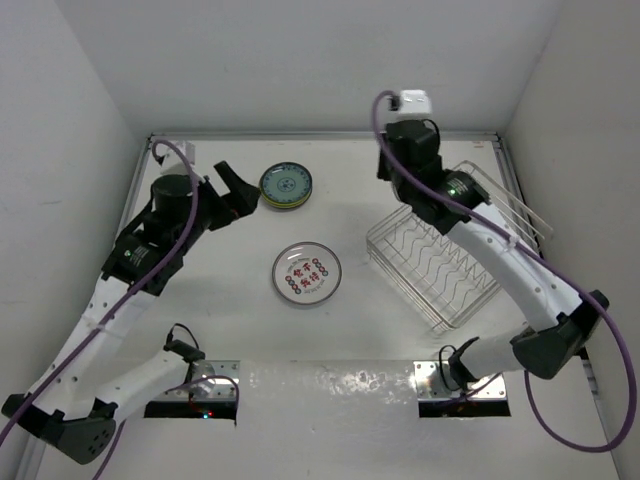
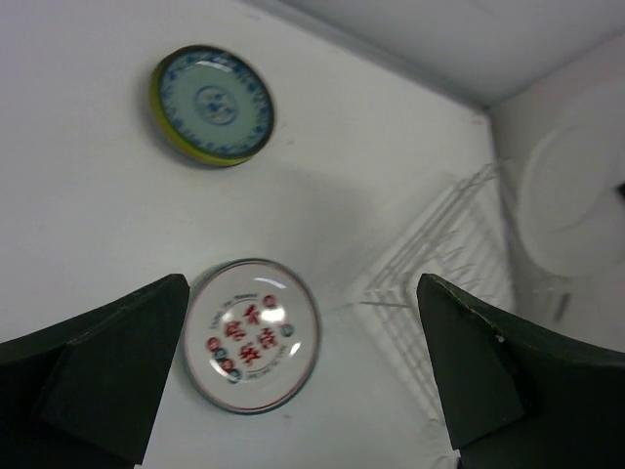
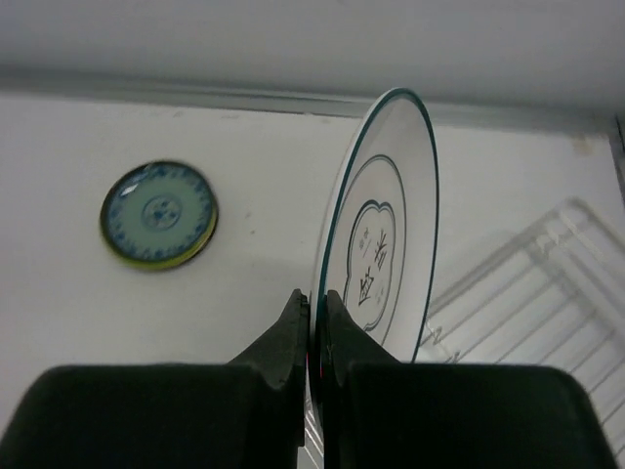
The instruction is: Unload the plates from the dish rack
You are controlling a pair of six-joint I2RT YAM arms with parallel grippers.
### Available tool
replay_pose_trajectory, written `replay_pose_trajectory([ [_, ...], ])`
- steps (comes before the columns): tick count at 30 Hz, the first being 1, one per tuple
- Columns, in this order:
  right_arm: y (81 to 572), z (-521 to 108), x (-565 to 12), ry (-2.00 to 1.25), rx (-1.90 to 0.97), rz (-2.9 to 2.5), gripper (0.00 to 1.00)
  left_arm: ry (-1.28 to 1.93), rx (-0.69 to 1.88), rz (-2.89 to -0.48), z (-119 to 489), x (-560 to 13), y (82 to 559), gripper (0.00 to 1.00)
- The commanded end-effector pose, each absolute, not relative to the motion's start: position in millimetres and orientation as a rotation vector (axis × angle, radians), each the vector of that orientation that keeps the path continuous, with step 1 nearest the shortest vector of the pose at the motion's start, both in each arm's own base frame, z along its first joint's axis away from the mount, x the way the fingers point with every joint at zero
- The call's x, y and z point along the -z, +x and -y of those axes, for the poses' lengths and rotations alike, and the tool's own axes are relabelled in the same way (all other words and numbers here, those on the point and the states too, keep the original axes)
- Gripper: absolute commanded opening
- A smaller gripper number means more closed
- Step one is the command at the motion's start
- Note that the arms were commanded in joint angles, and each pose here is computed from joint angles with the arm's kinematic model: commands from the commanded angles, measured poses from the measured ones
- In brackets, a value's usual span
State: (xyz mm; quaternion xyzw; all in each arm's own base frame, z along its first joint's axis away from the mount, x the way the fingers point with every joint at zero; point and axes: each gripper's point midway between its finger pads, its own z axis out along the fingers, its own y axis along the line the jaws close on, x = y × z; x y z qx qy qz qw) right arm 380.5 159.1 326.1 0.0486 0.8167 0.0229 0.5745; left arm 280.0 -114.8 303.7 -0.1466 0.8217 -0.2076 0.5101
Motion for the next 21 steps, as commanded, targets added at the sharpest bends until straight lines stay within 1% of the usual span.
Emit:
replay_pose_trajectory([
  [1, 359.2, -234.9, -338.4, -0.706, 0.089, -1.809, 0.00, -0.398, 0.811, -1.809, 143.8, -365.8, 275.6, 1.00],
  [3, 342.7, -243.0, -320.6, -0.921, 0.230, -1.775, 0.00, -0.431, 0.927, -1.799, 155.8, -371.2, 272.1, 1.00],
  [4, 327.4, -258.2, -320.3, -1.072, 0.259, -1.688, 0.00, -0.439, 0.971, -1.764, 159.6, -378.3, 274.3, 1.00],
  [5, 318.3, -262.5, -299.8, -1.173, 0.285, -1.667, 0.00, -0.450, 1.038, -1.779, 167.8, -375.7, 271.4, 1.00],
  [6, 301.5, -277.9, -293.7, -1.263, 0.268, -1.607, 0.00, -0.451, 1.071, -1.767, 171.7, -378.0, 272.0, 1.00],
  [7, 290.6, -280.6, -284.3, -1.363, 0.293, -1.534, 0.00, -0.461, 1.086, -1.770, 173.7, -375.4, 272.8, 1.00],
  [9, 269.3, -297.0, -283.6, -1.453, 0.301, -1.408, 0.00, -0.489, 1.092, -1.804, 176.6, -361.3, 275.5, 0.99],
  [11, 253.7, -309.3, -286.4, -1.467, 0.276, -1.314, 0.00, -0.503, 1.075, -1.854, 179.1, -342.6, 279.0, 0.99],
  [15, 240.8, -326.6, -298.0, -1.432, 0.239, -1.213, 0.00, -0.485, 1.067, -1.956, 187.8, -306.1, 279.1, 0.95],
  [19, 224.9, -344.3, -298.6, -1.429, 0.157, -1.135, 0.00, -0.441, 1.092, -2.045, 198.8, -273.1, 275.0, 0.86],
  [20, 220.5, -348.3, -300.6, -1.425, 0.138, -1.118, 0.00, -0.436, 1.095, -2.061, 200.9, -264.1, 275.6, 0.74],
  [21, 219.3, -352.3, -302.2, -1.410, 0.128, -1.104, 0.00, -0.433, 1.101, -2.070, 202.4, -260.6, 275.2, 0.68],
])
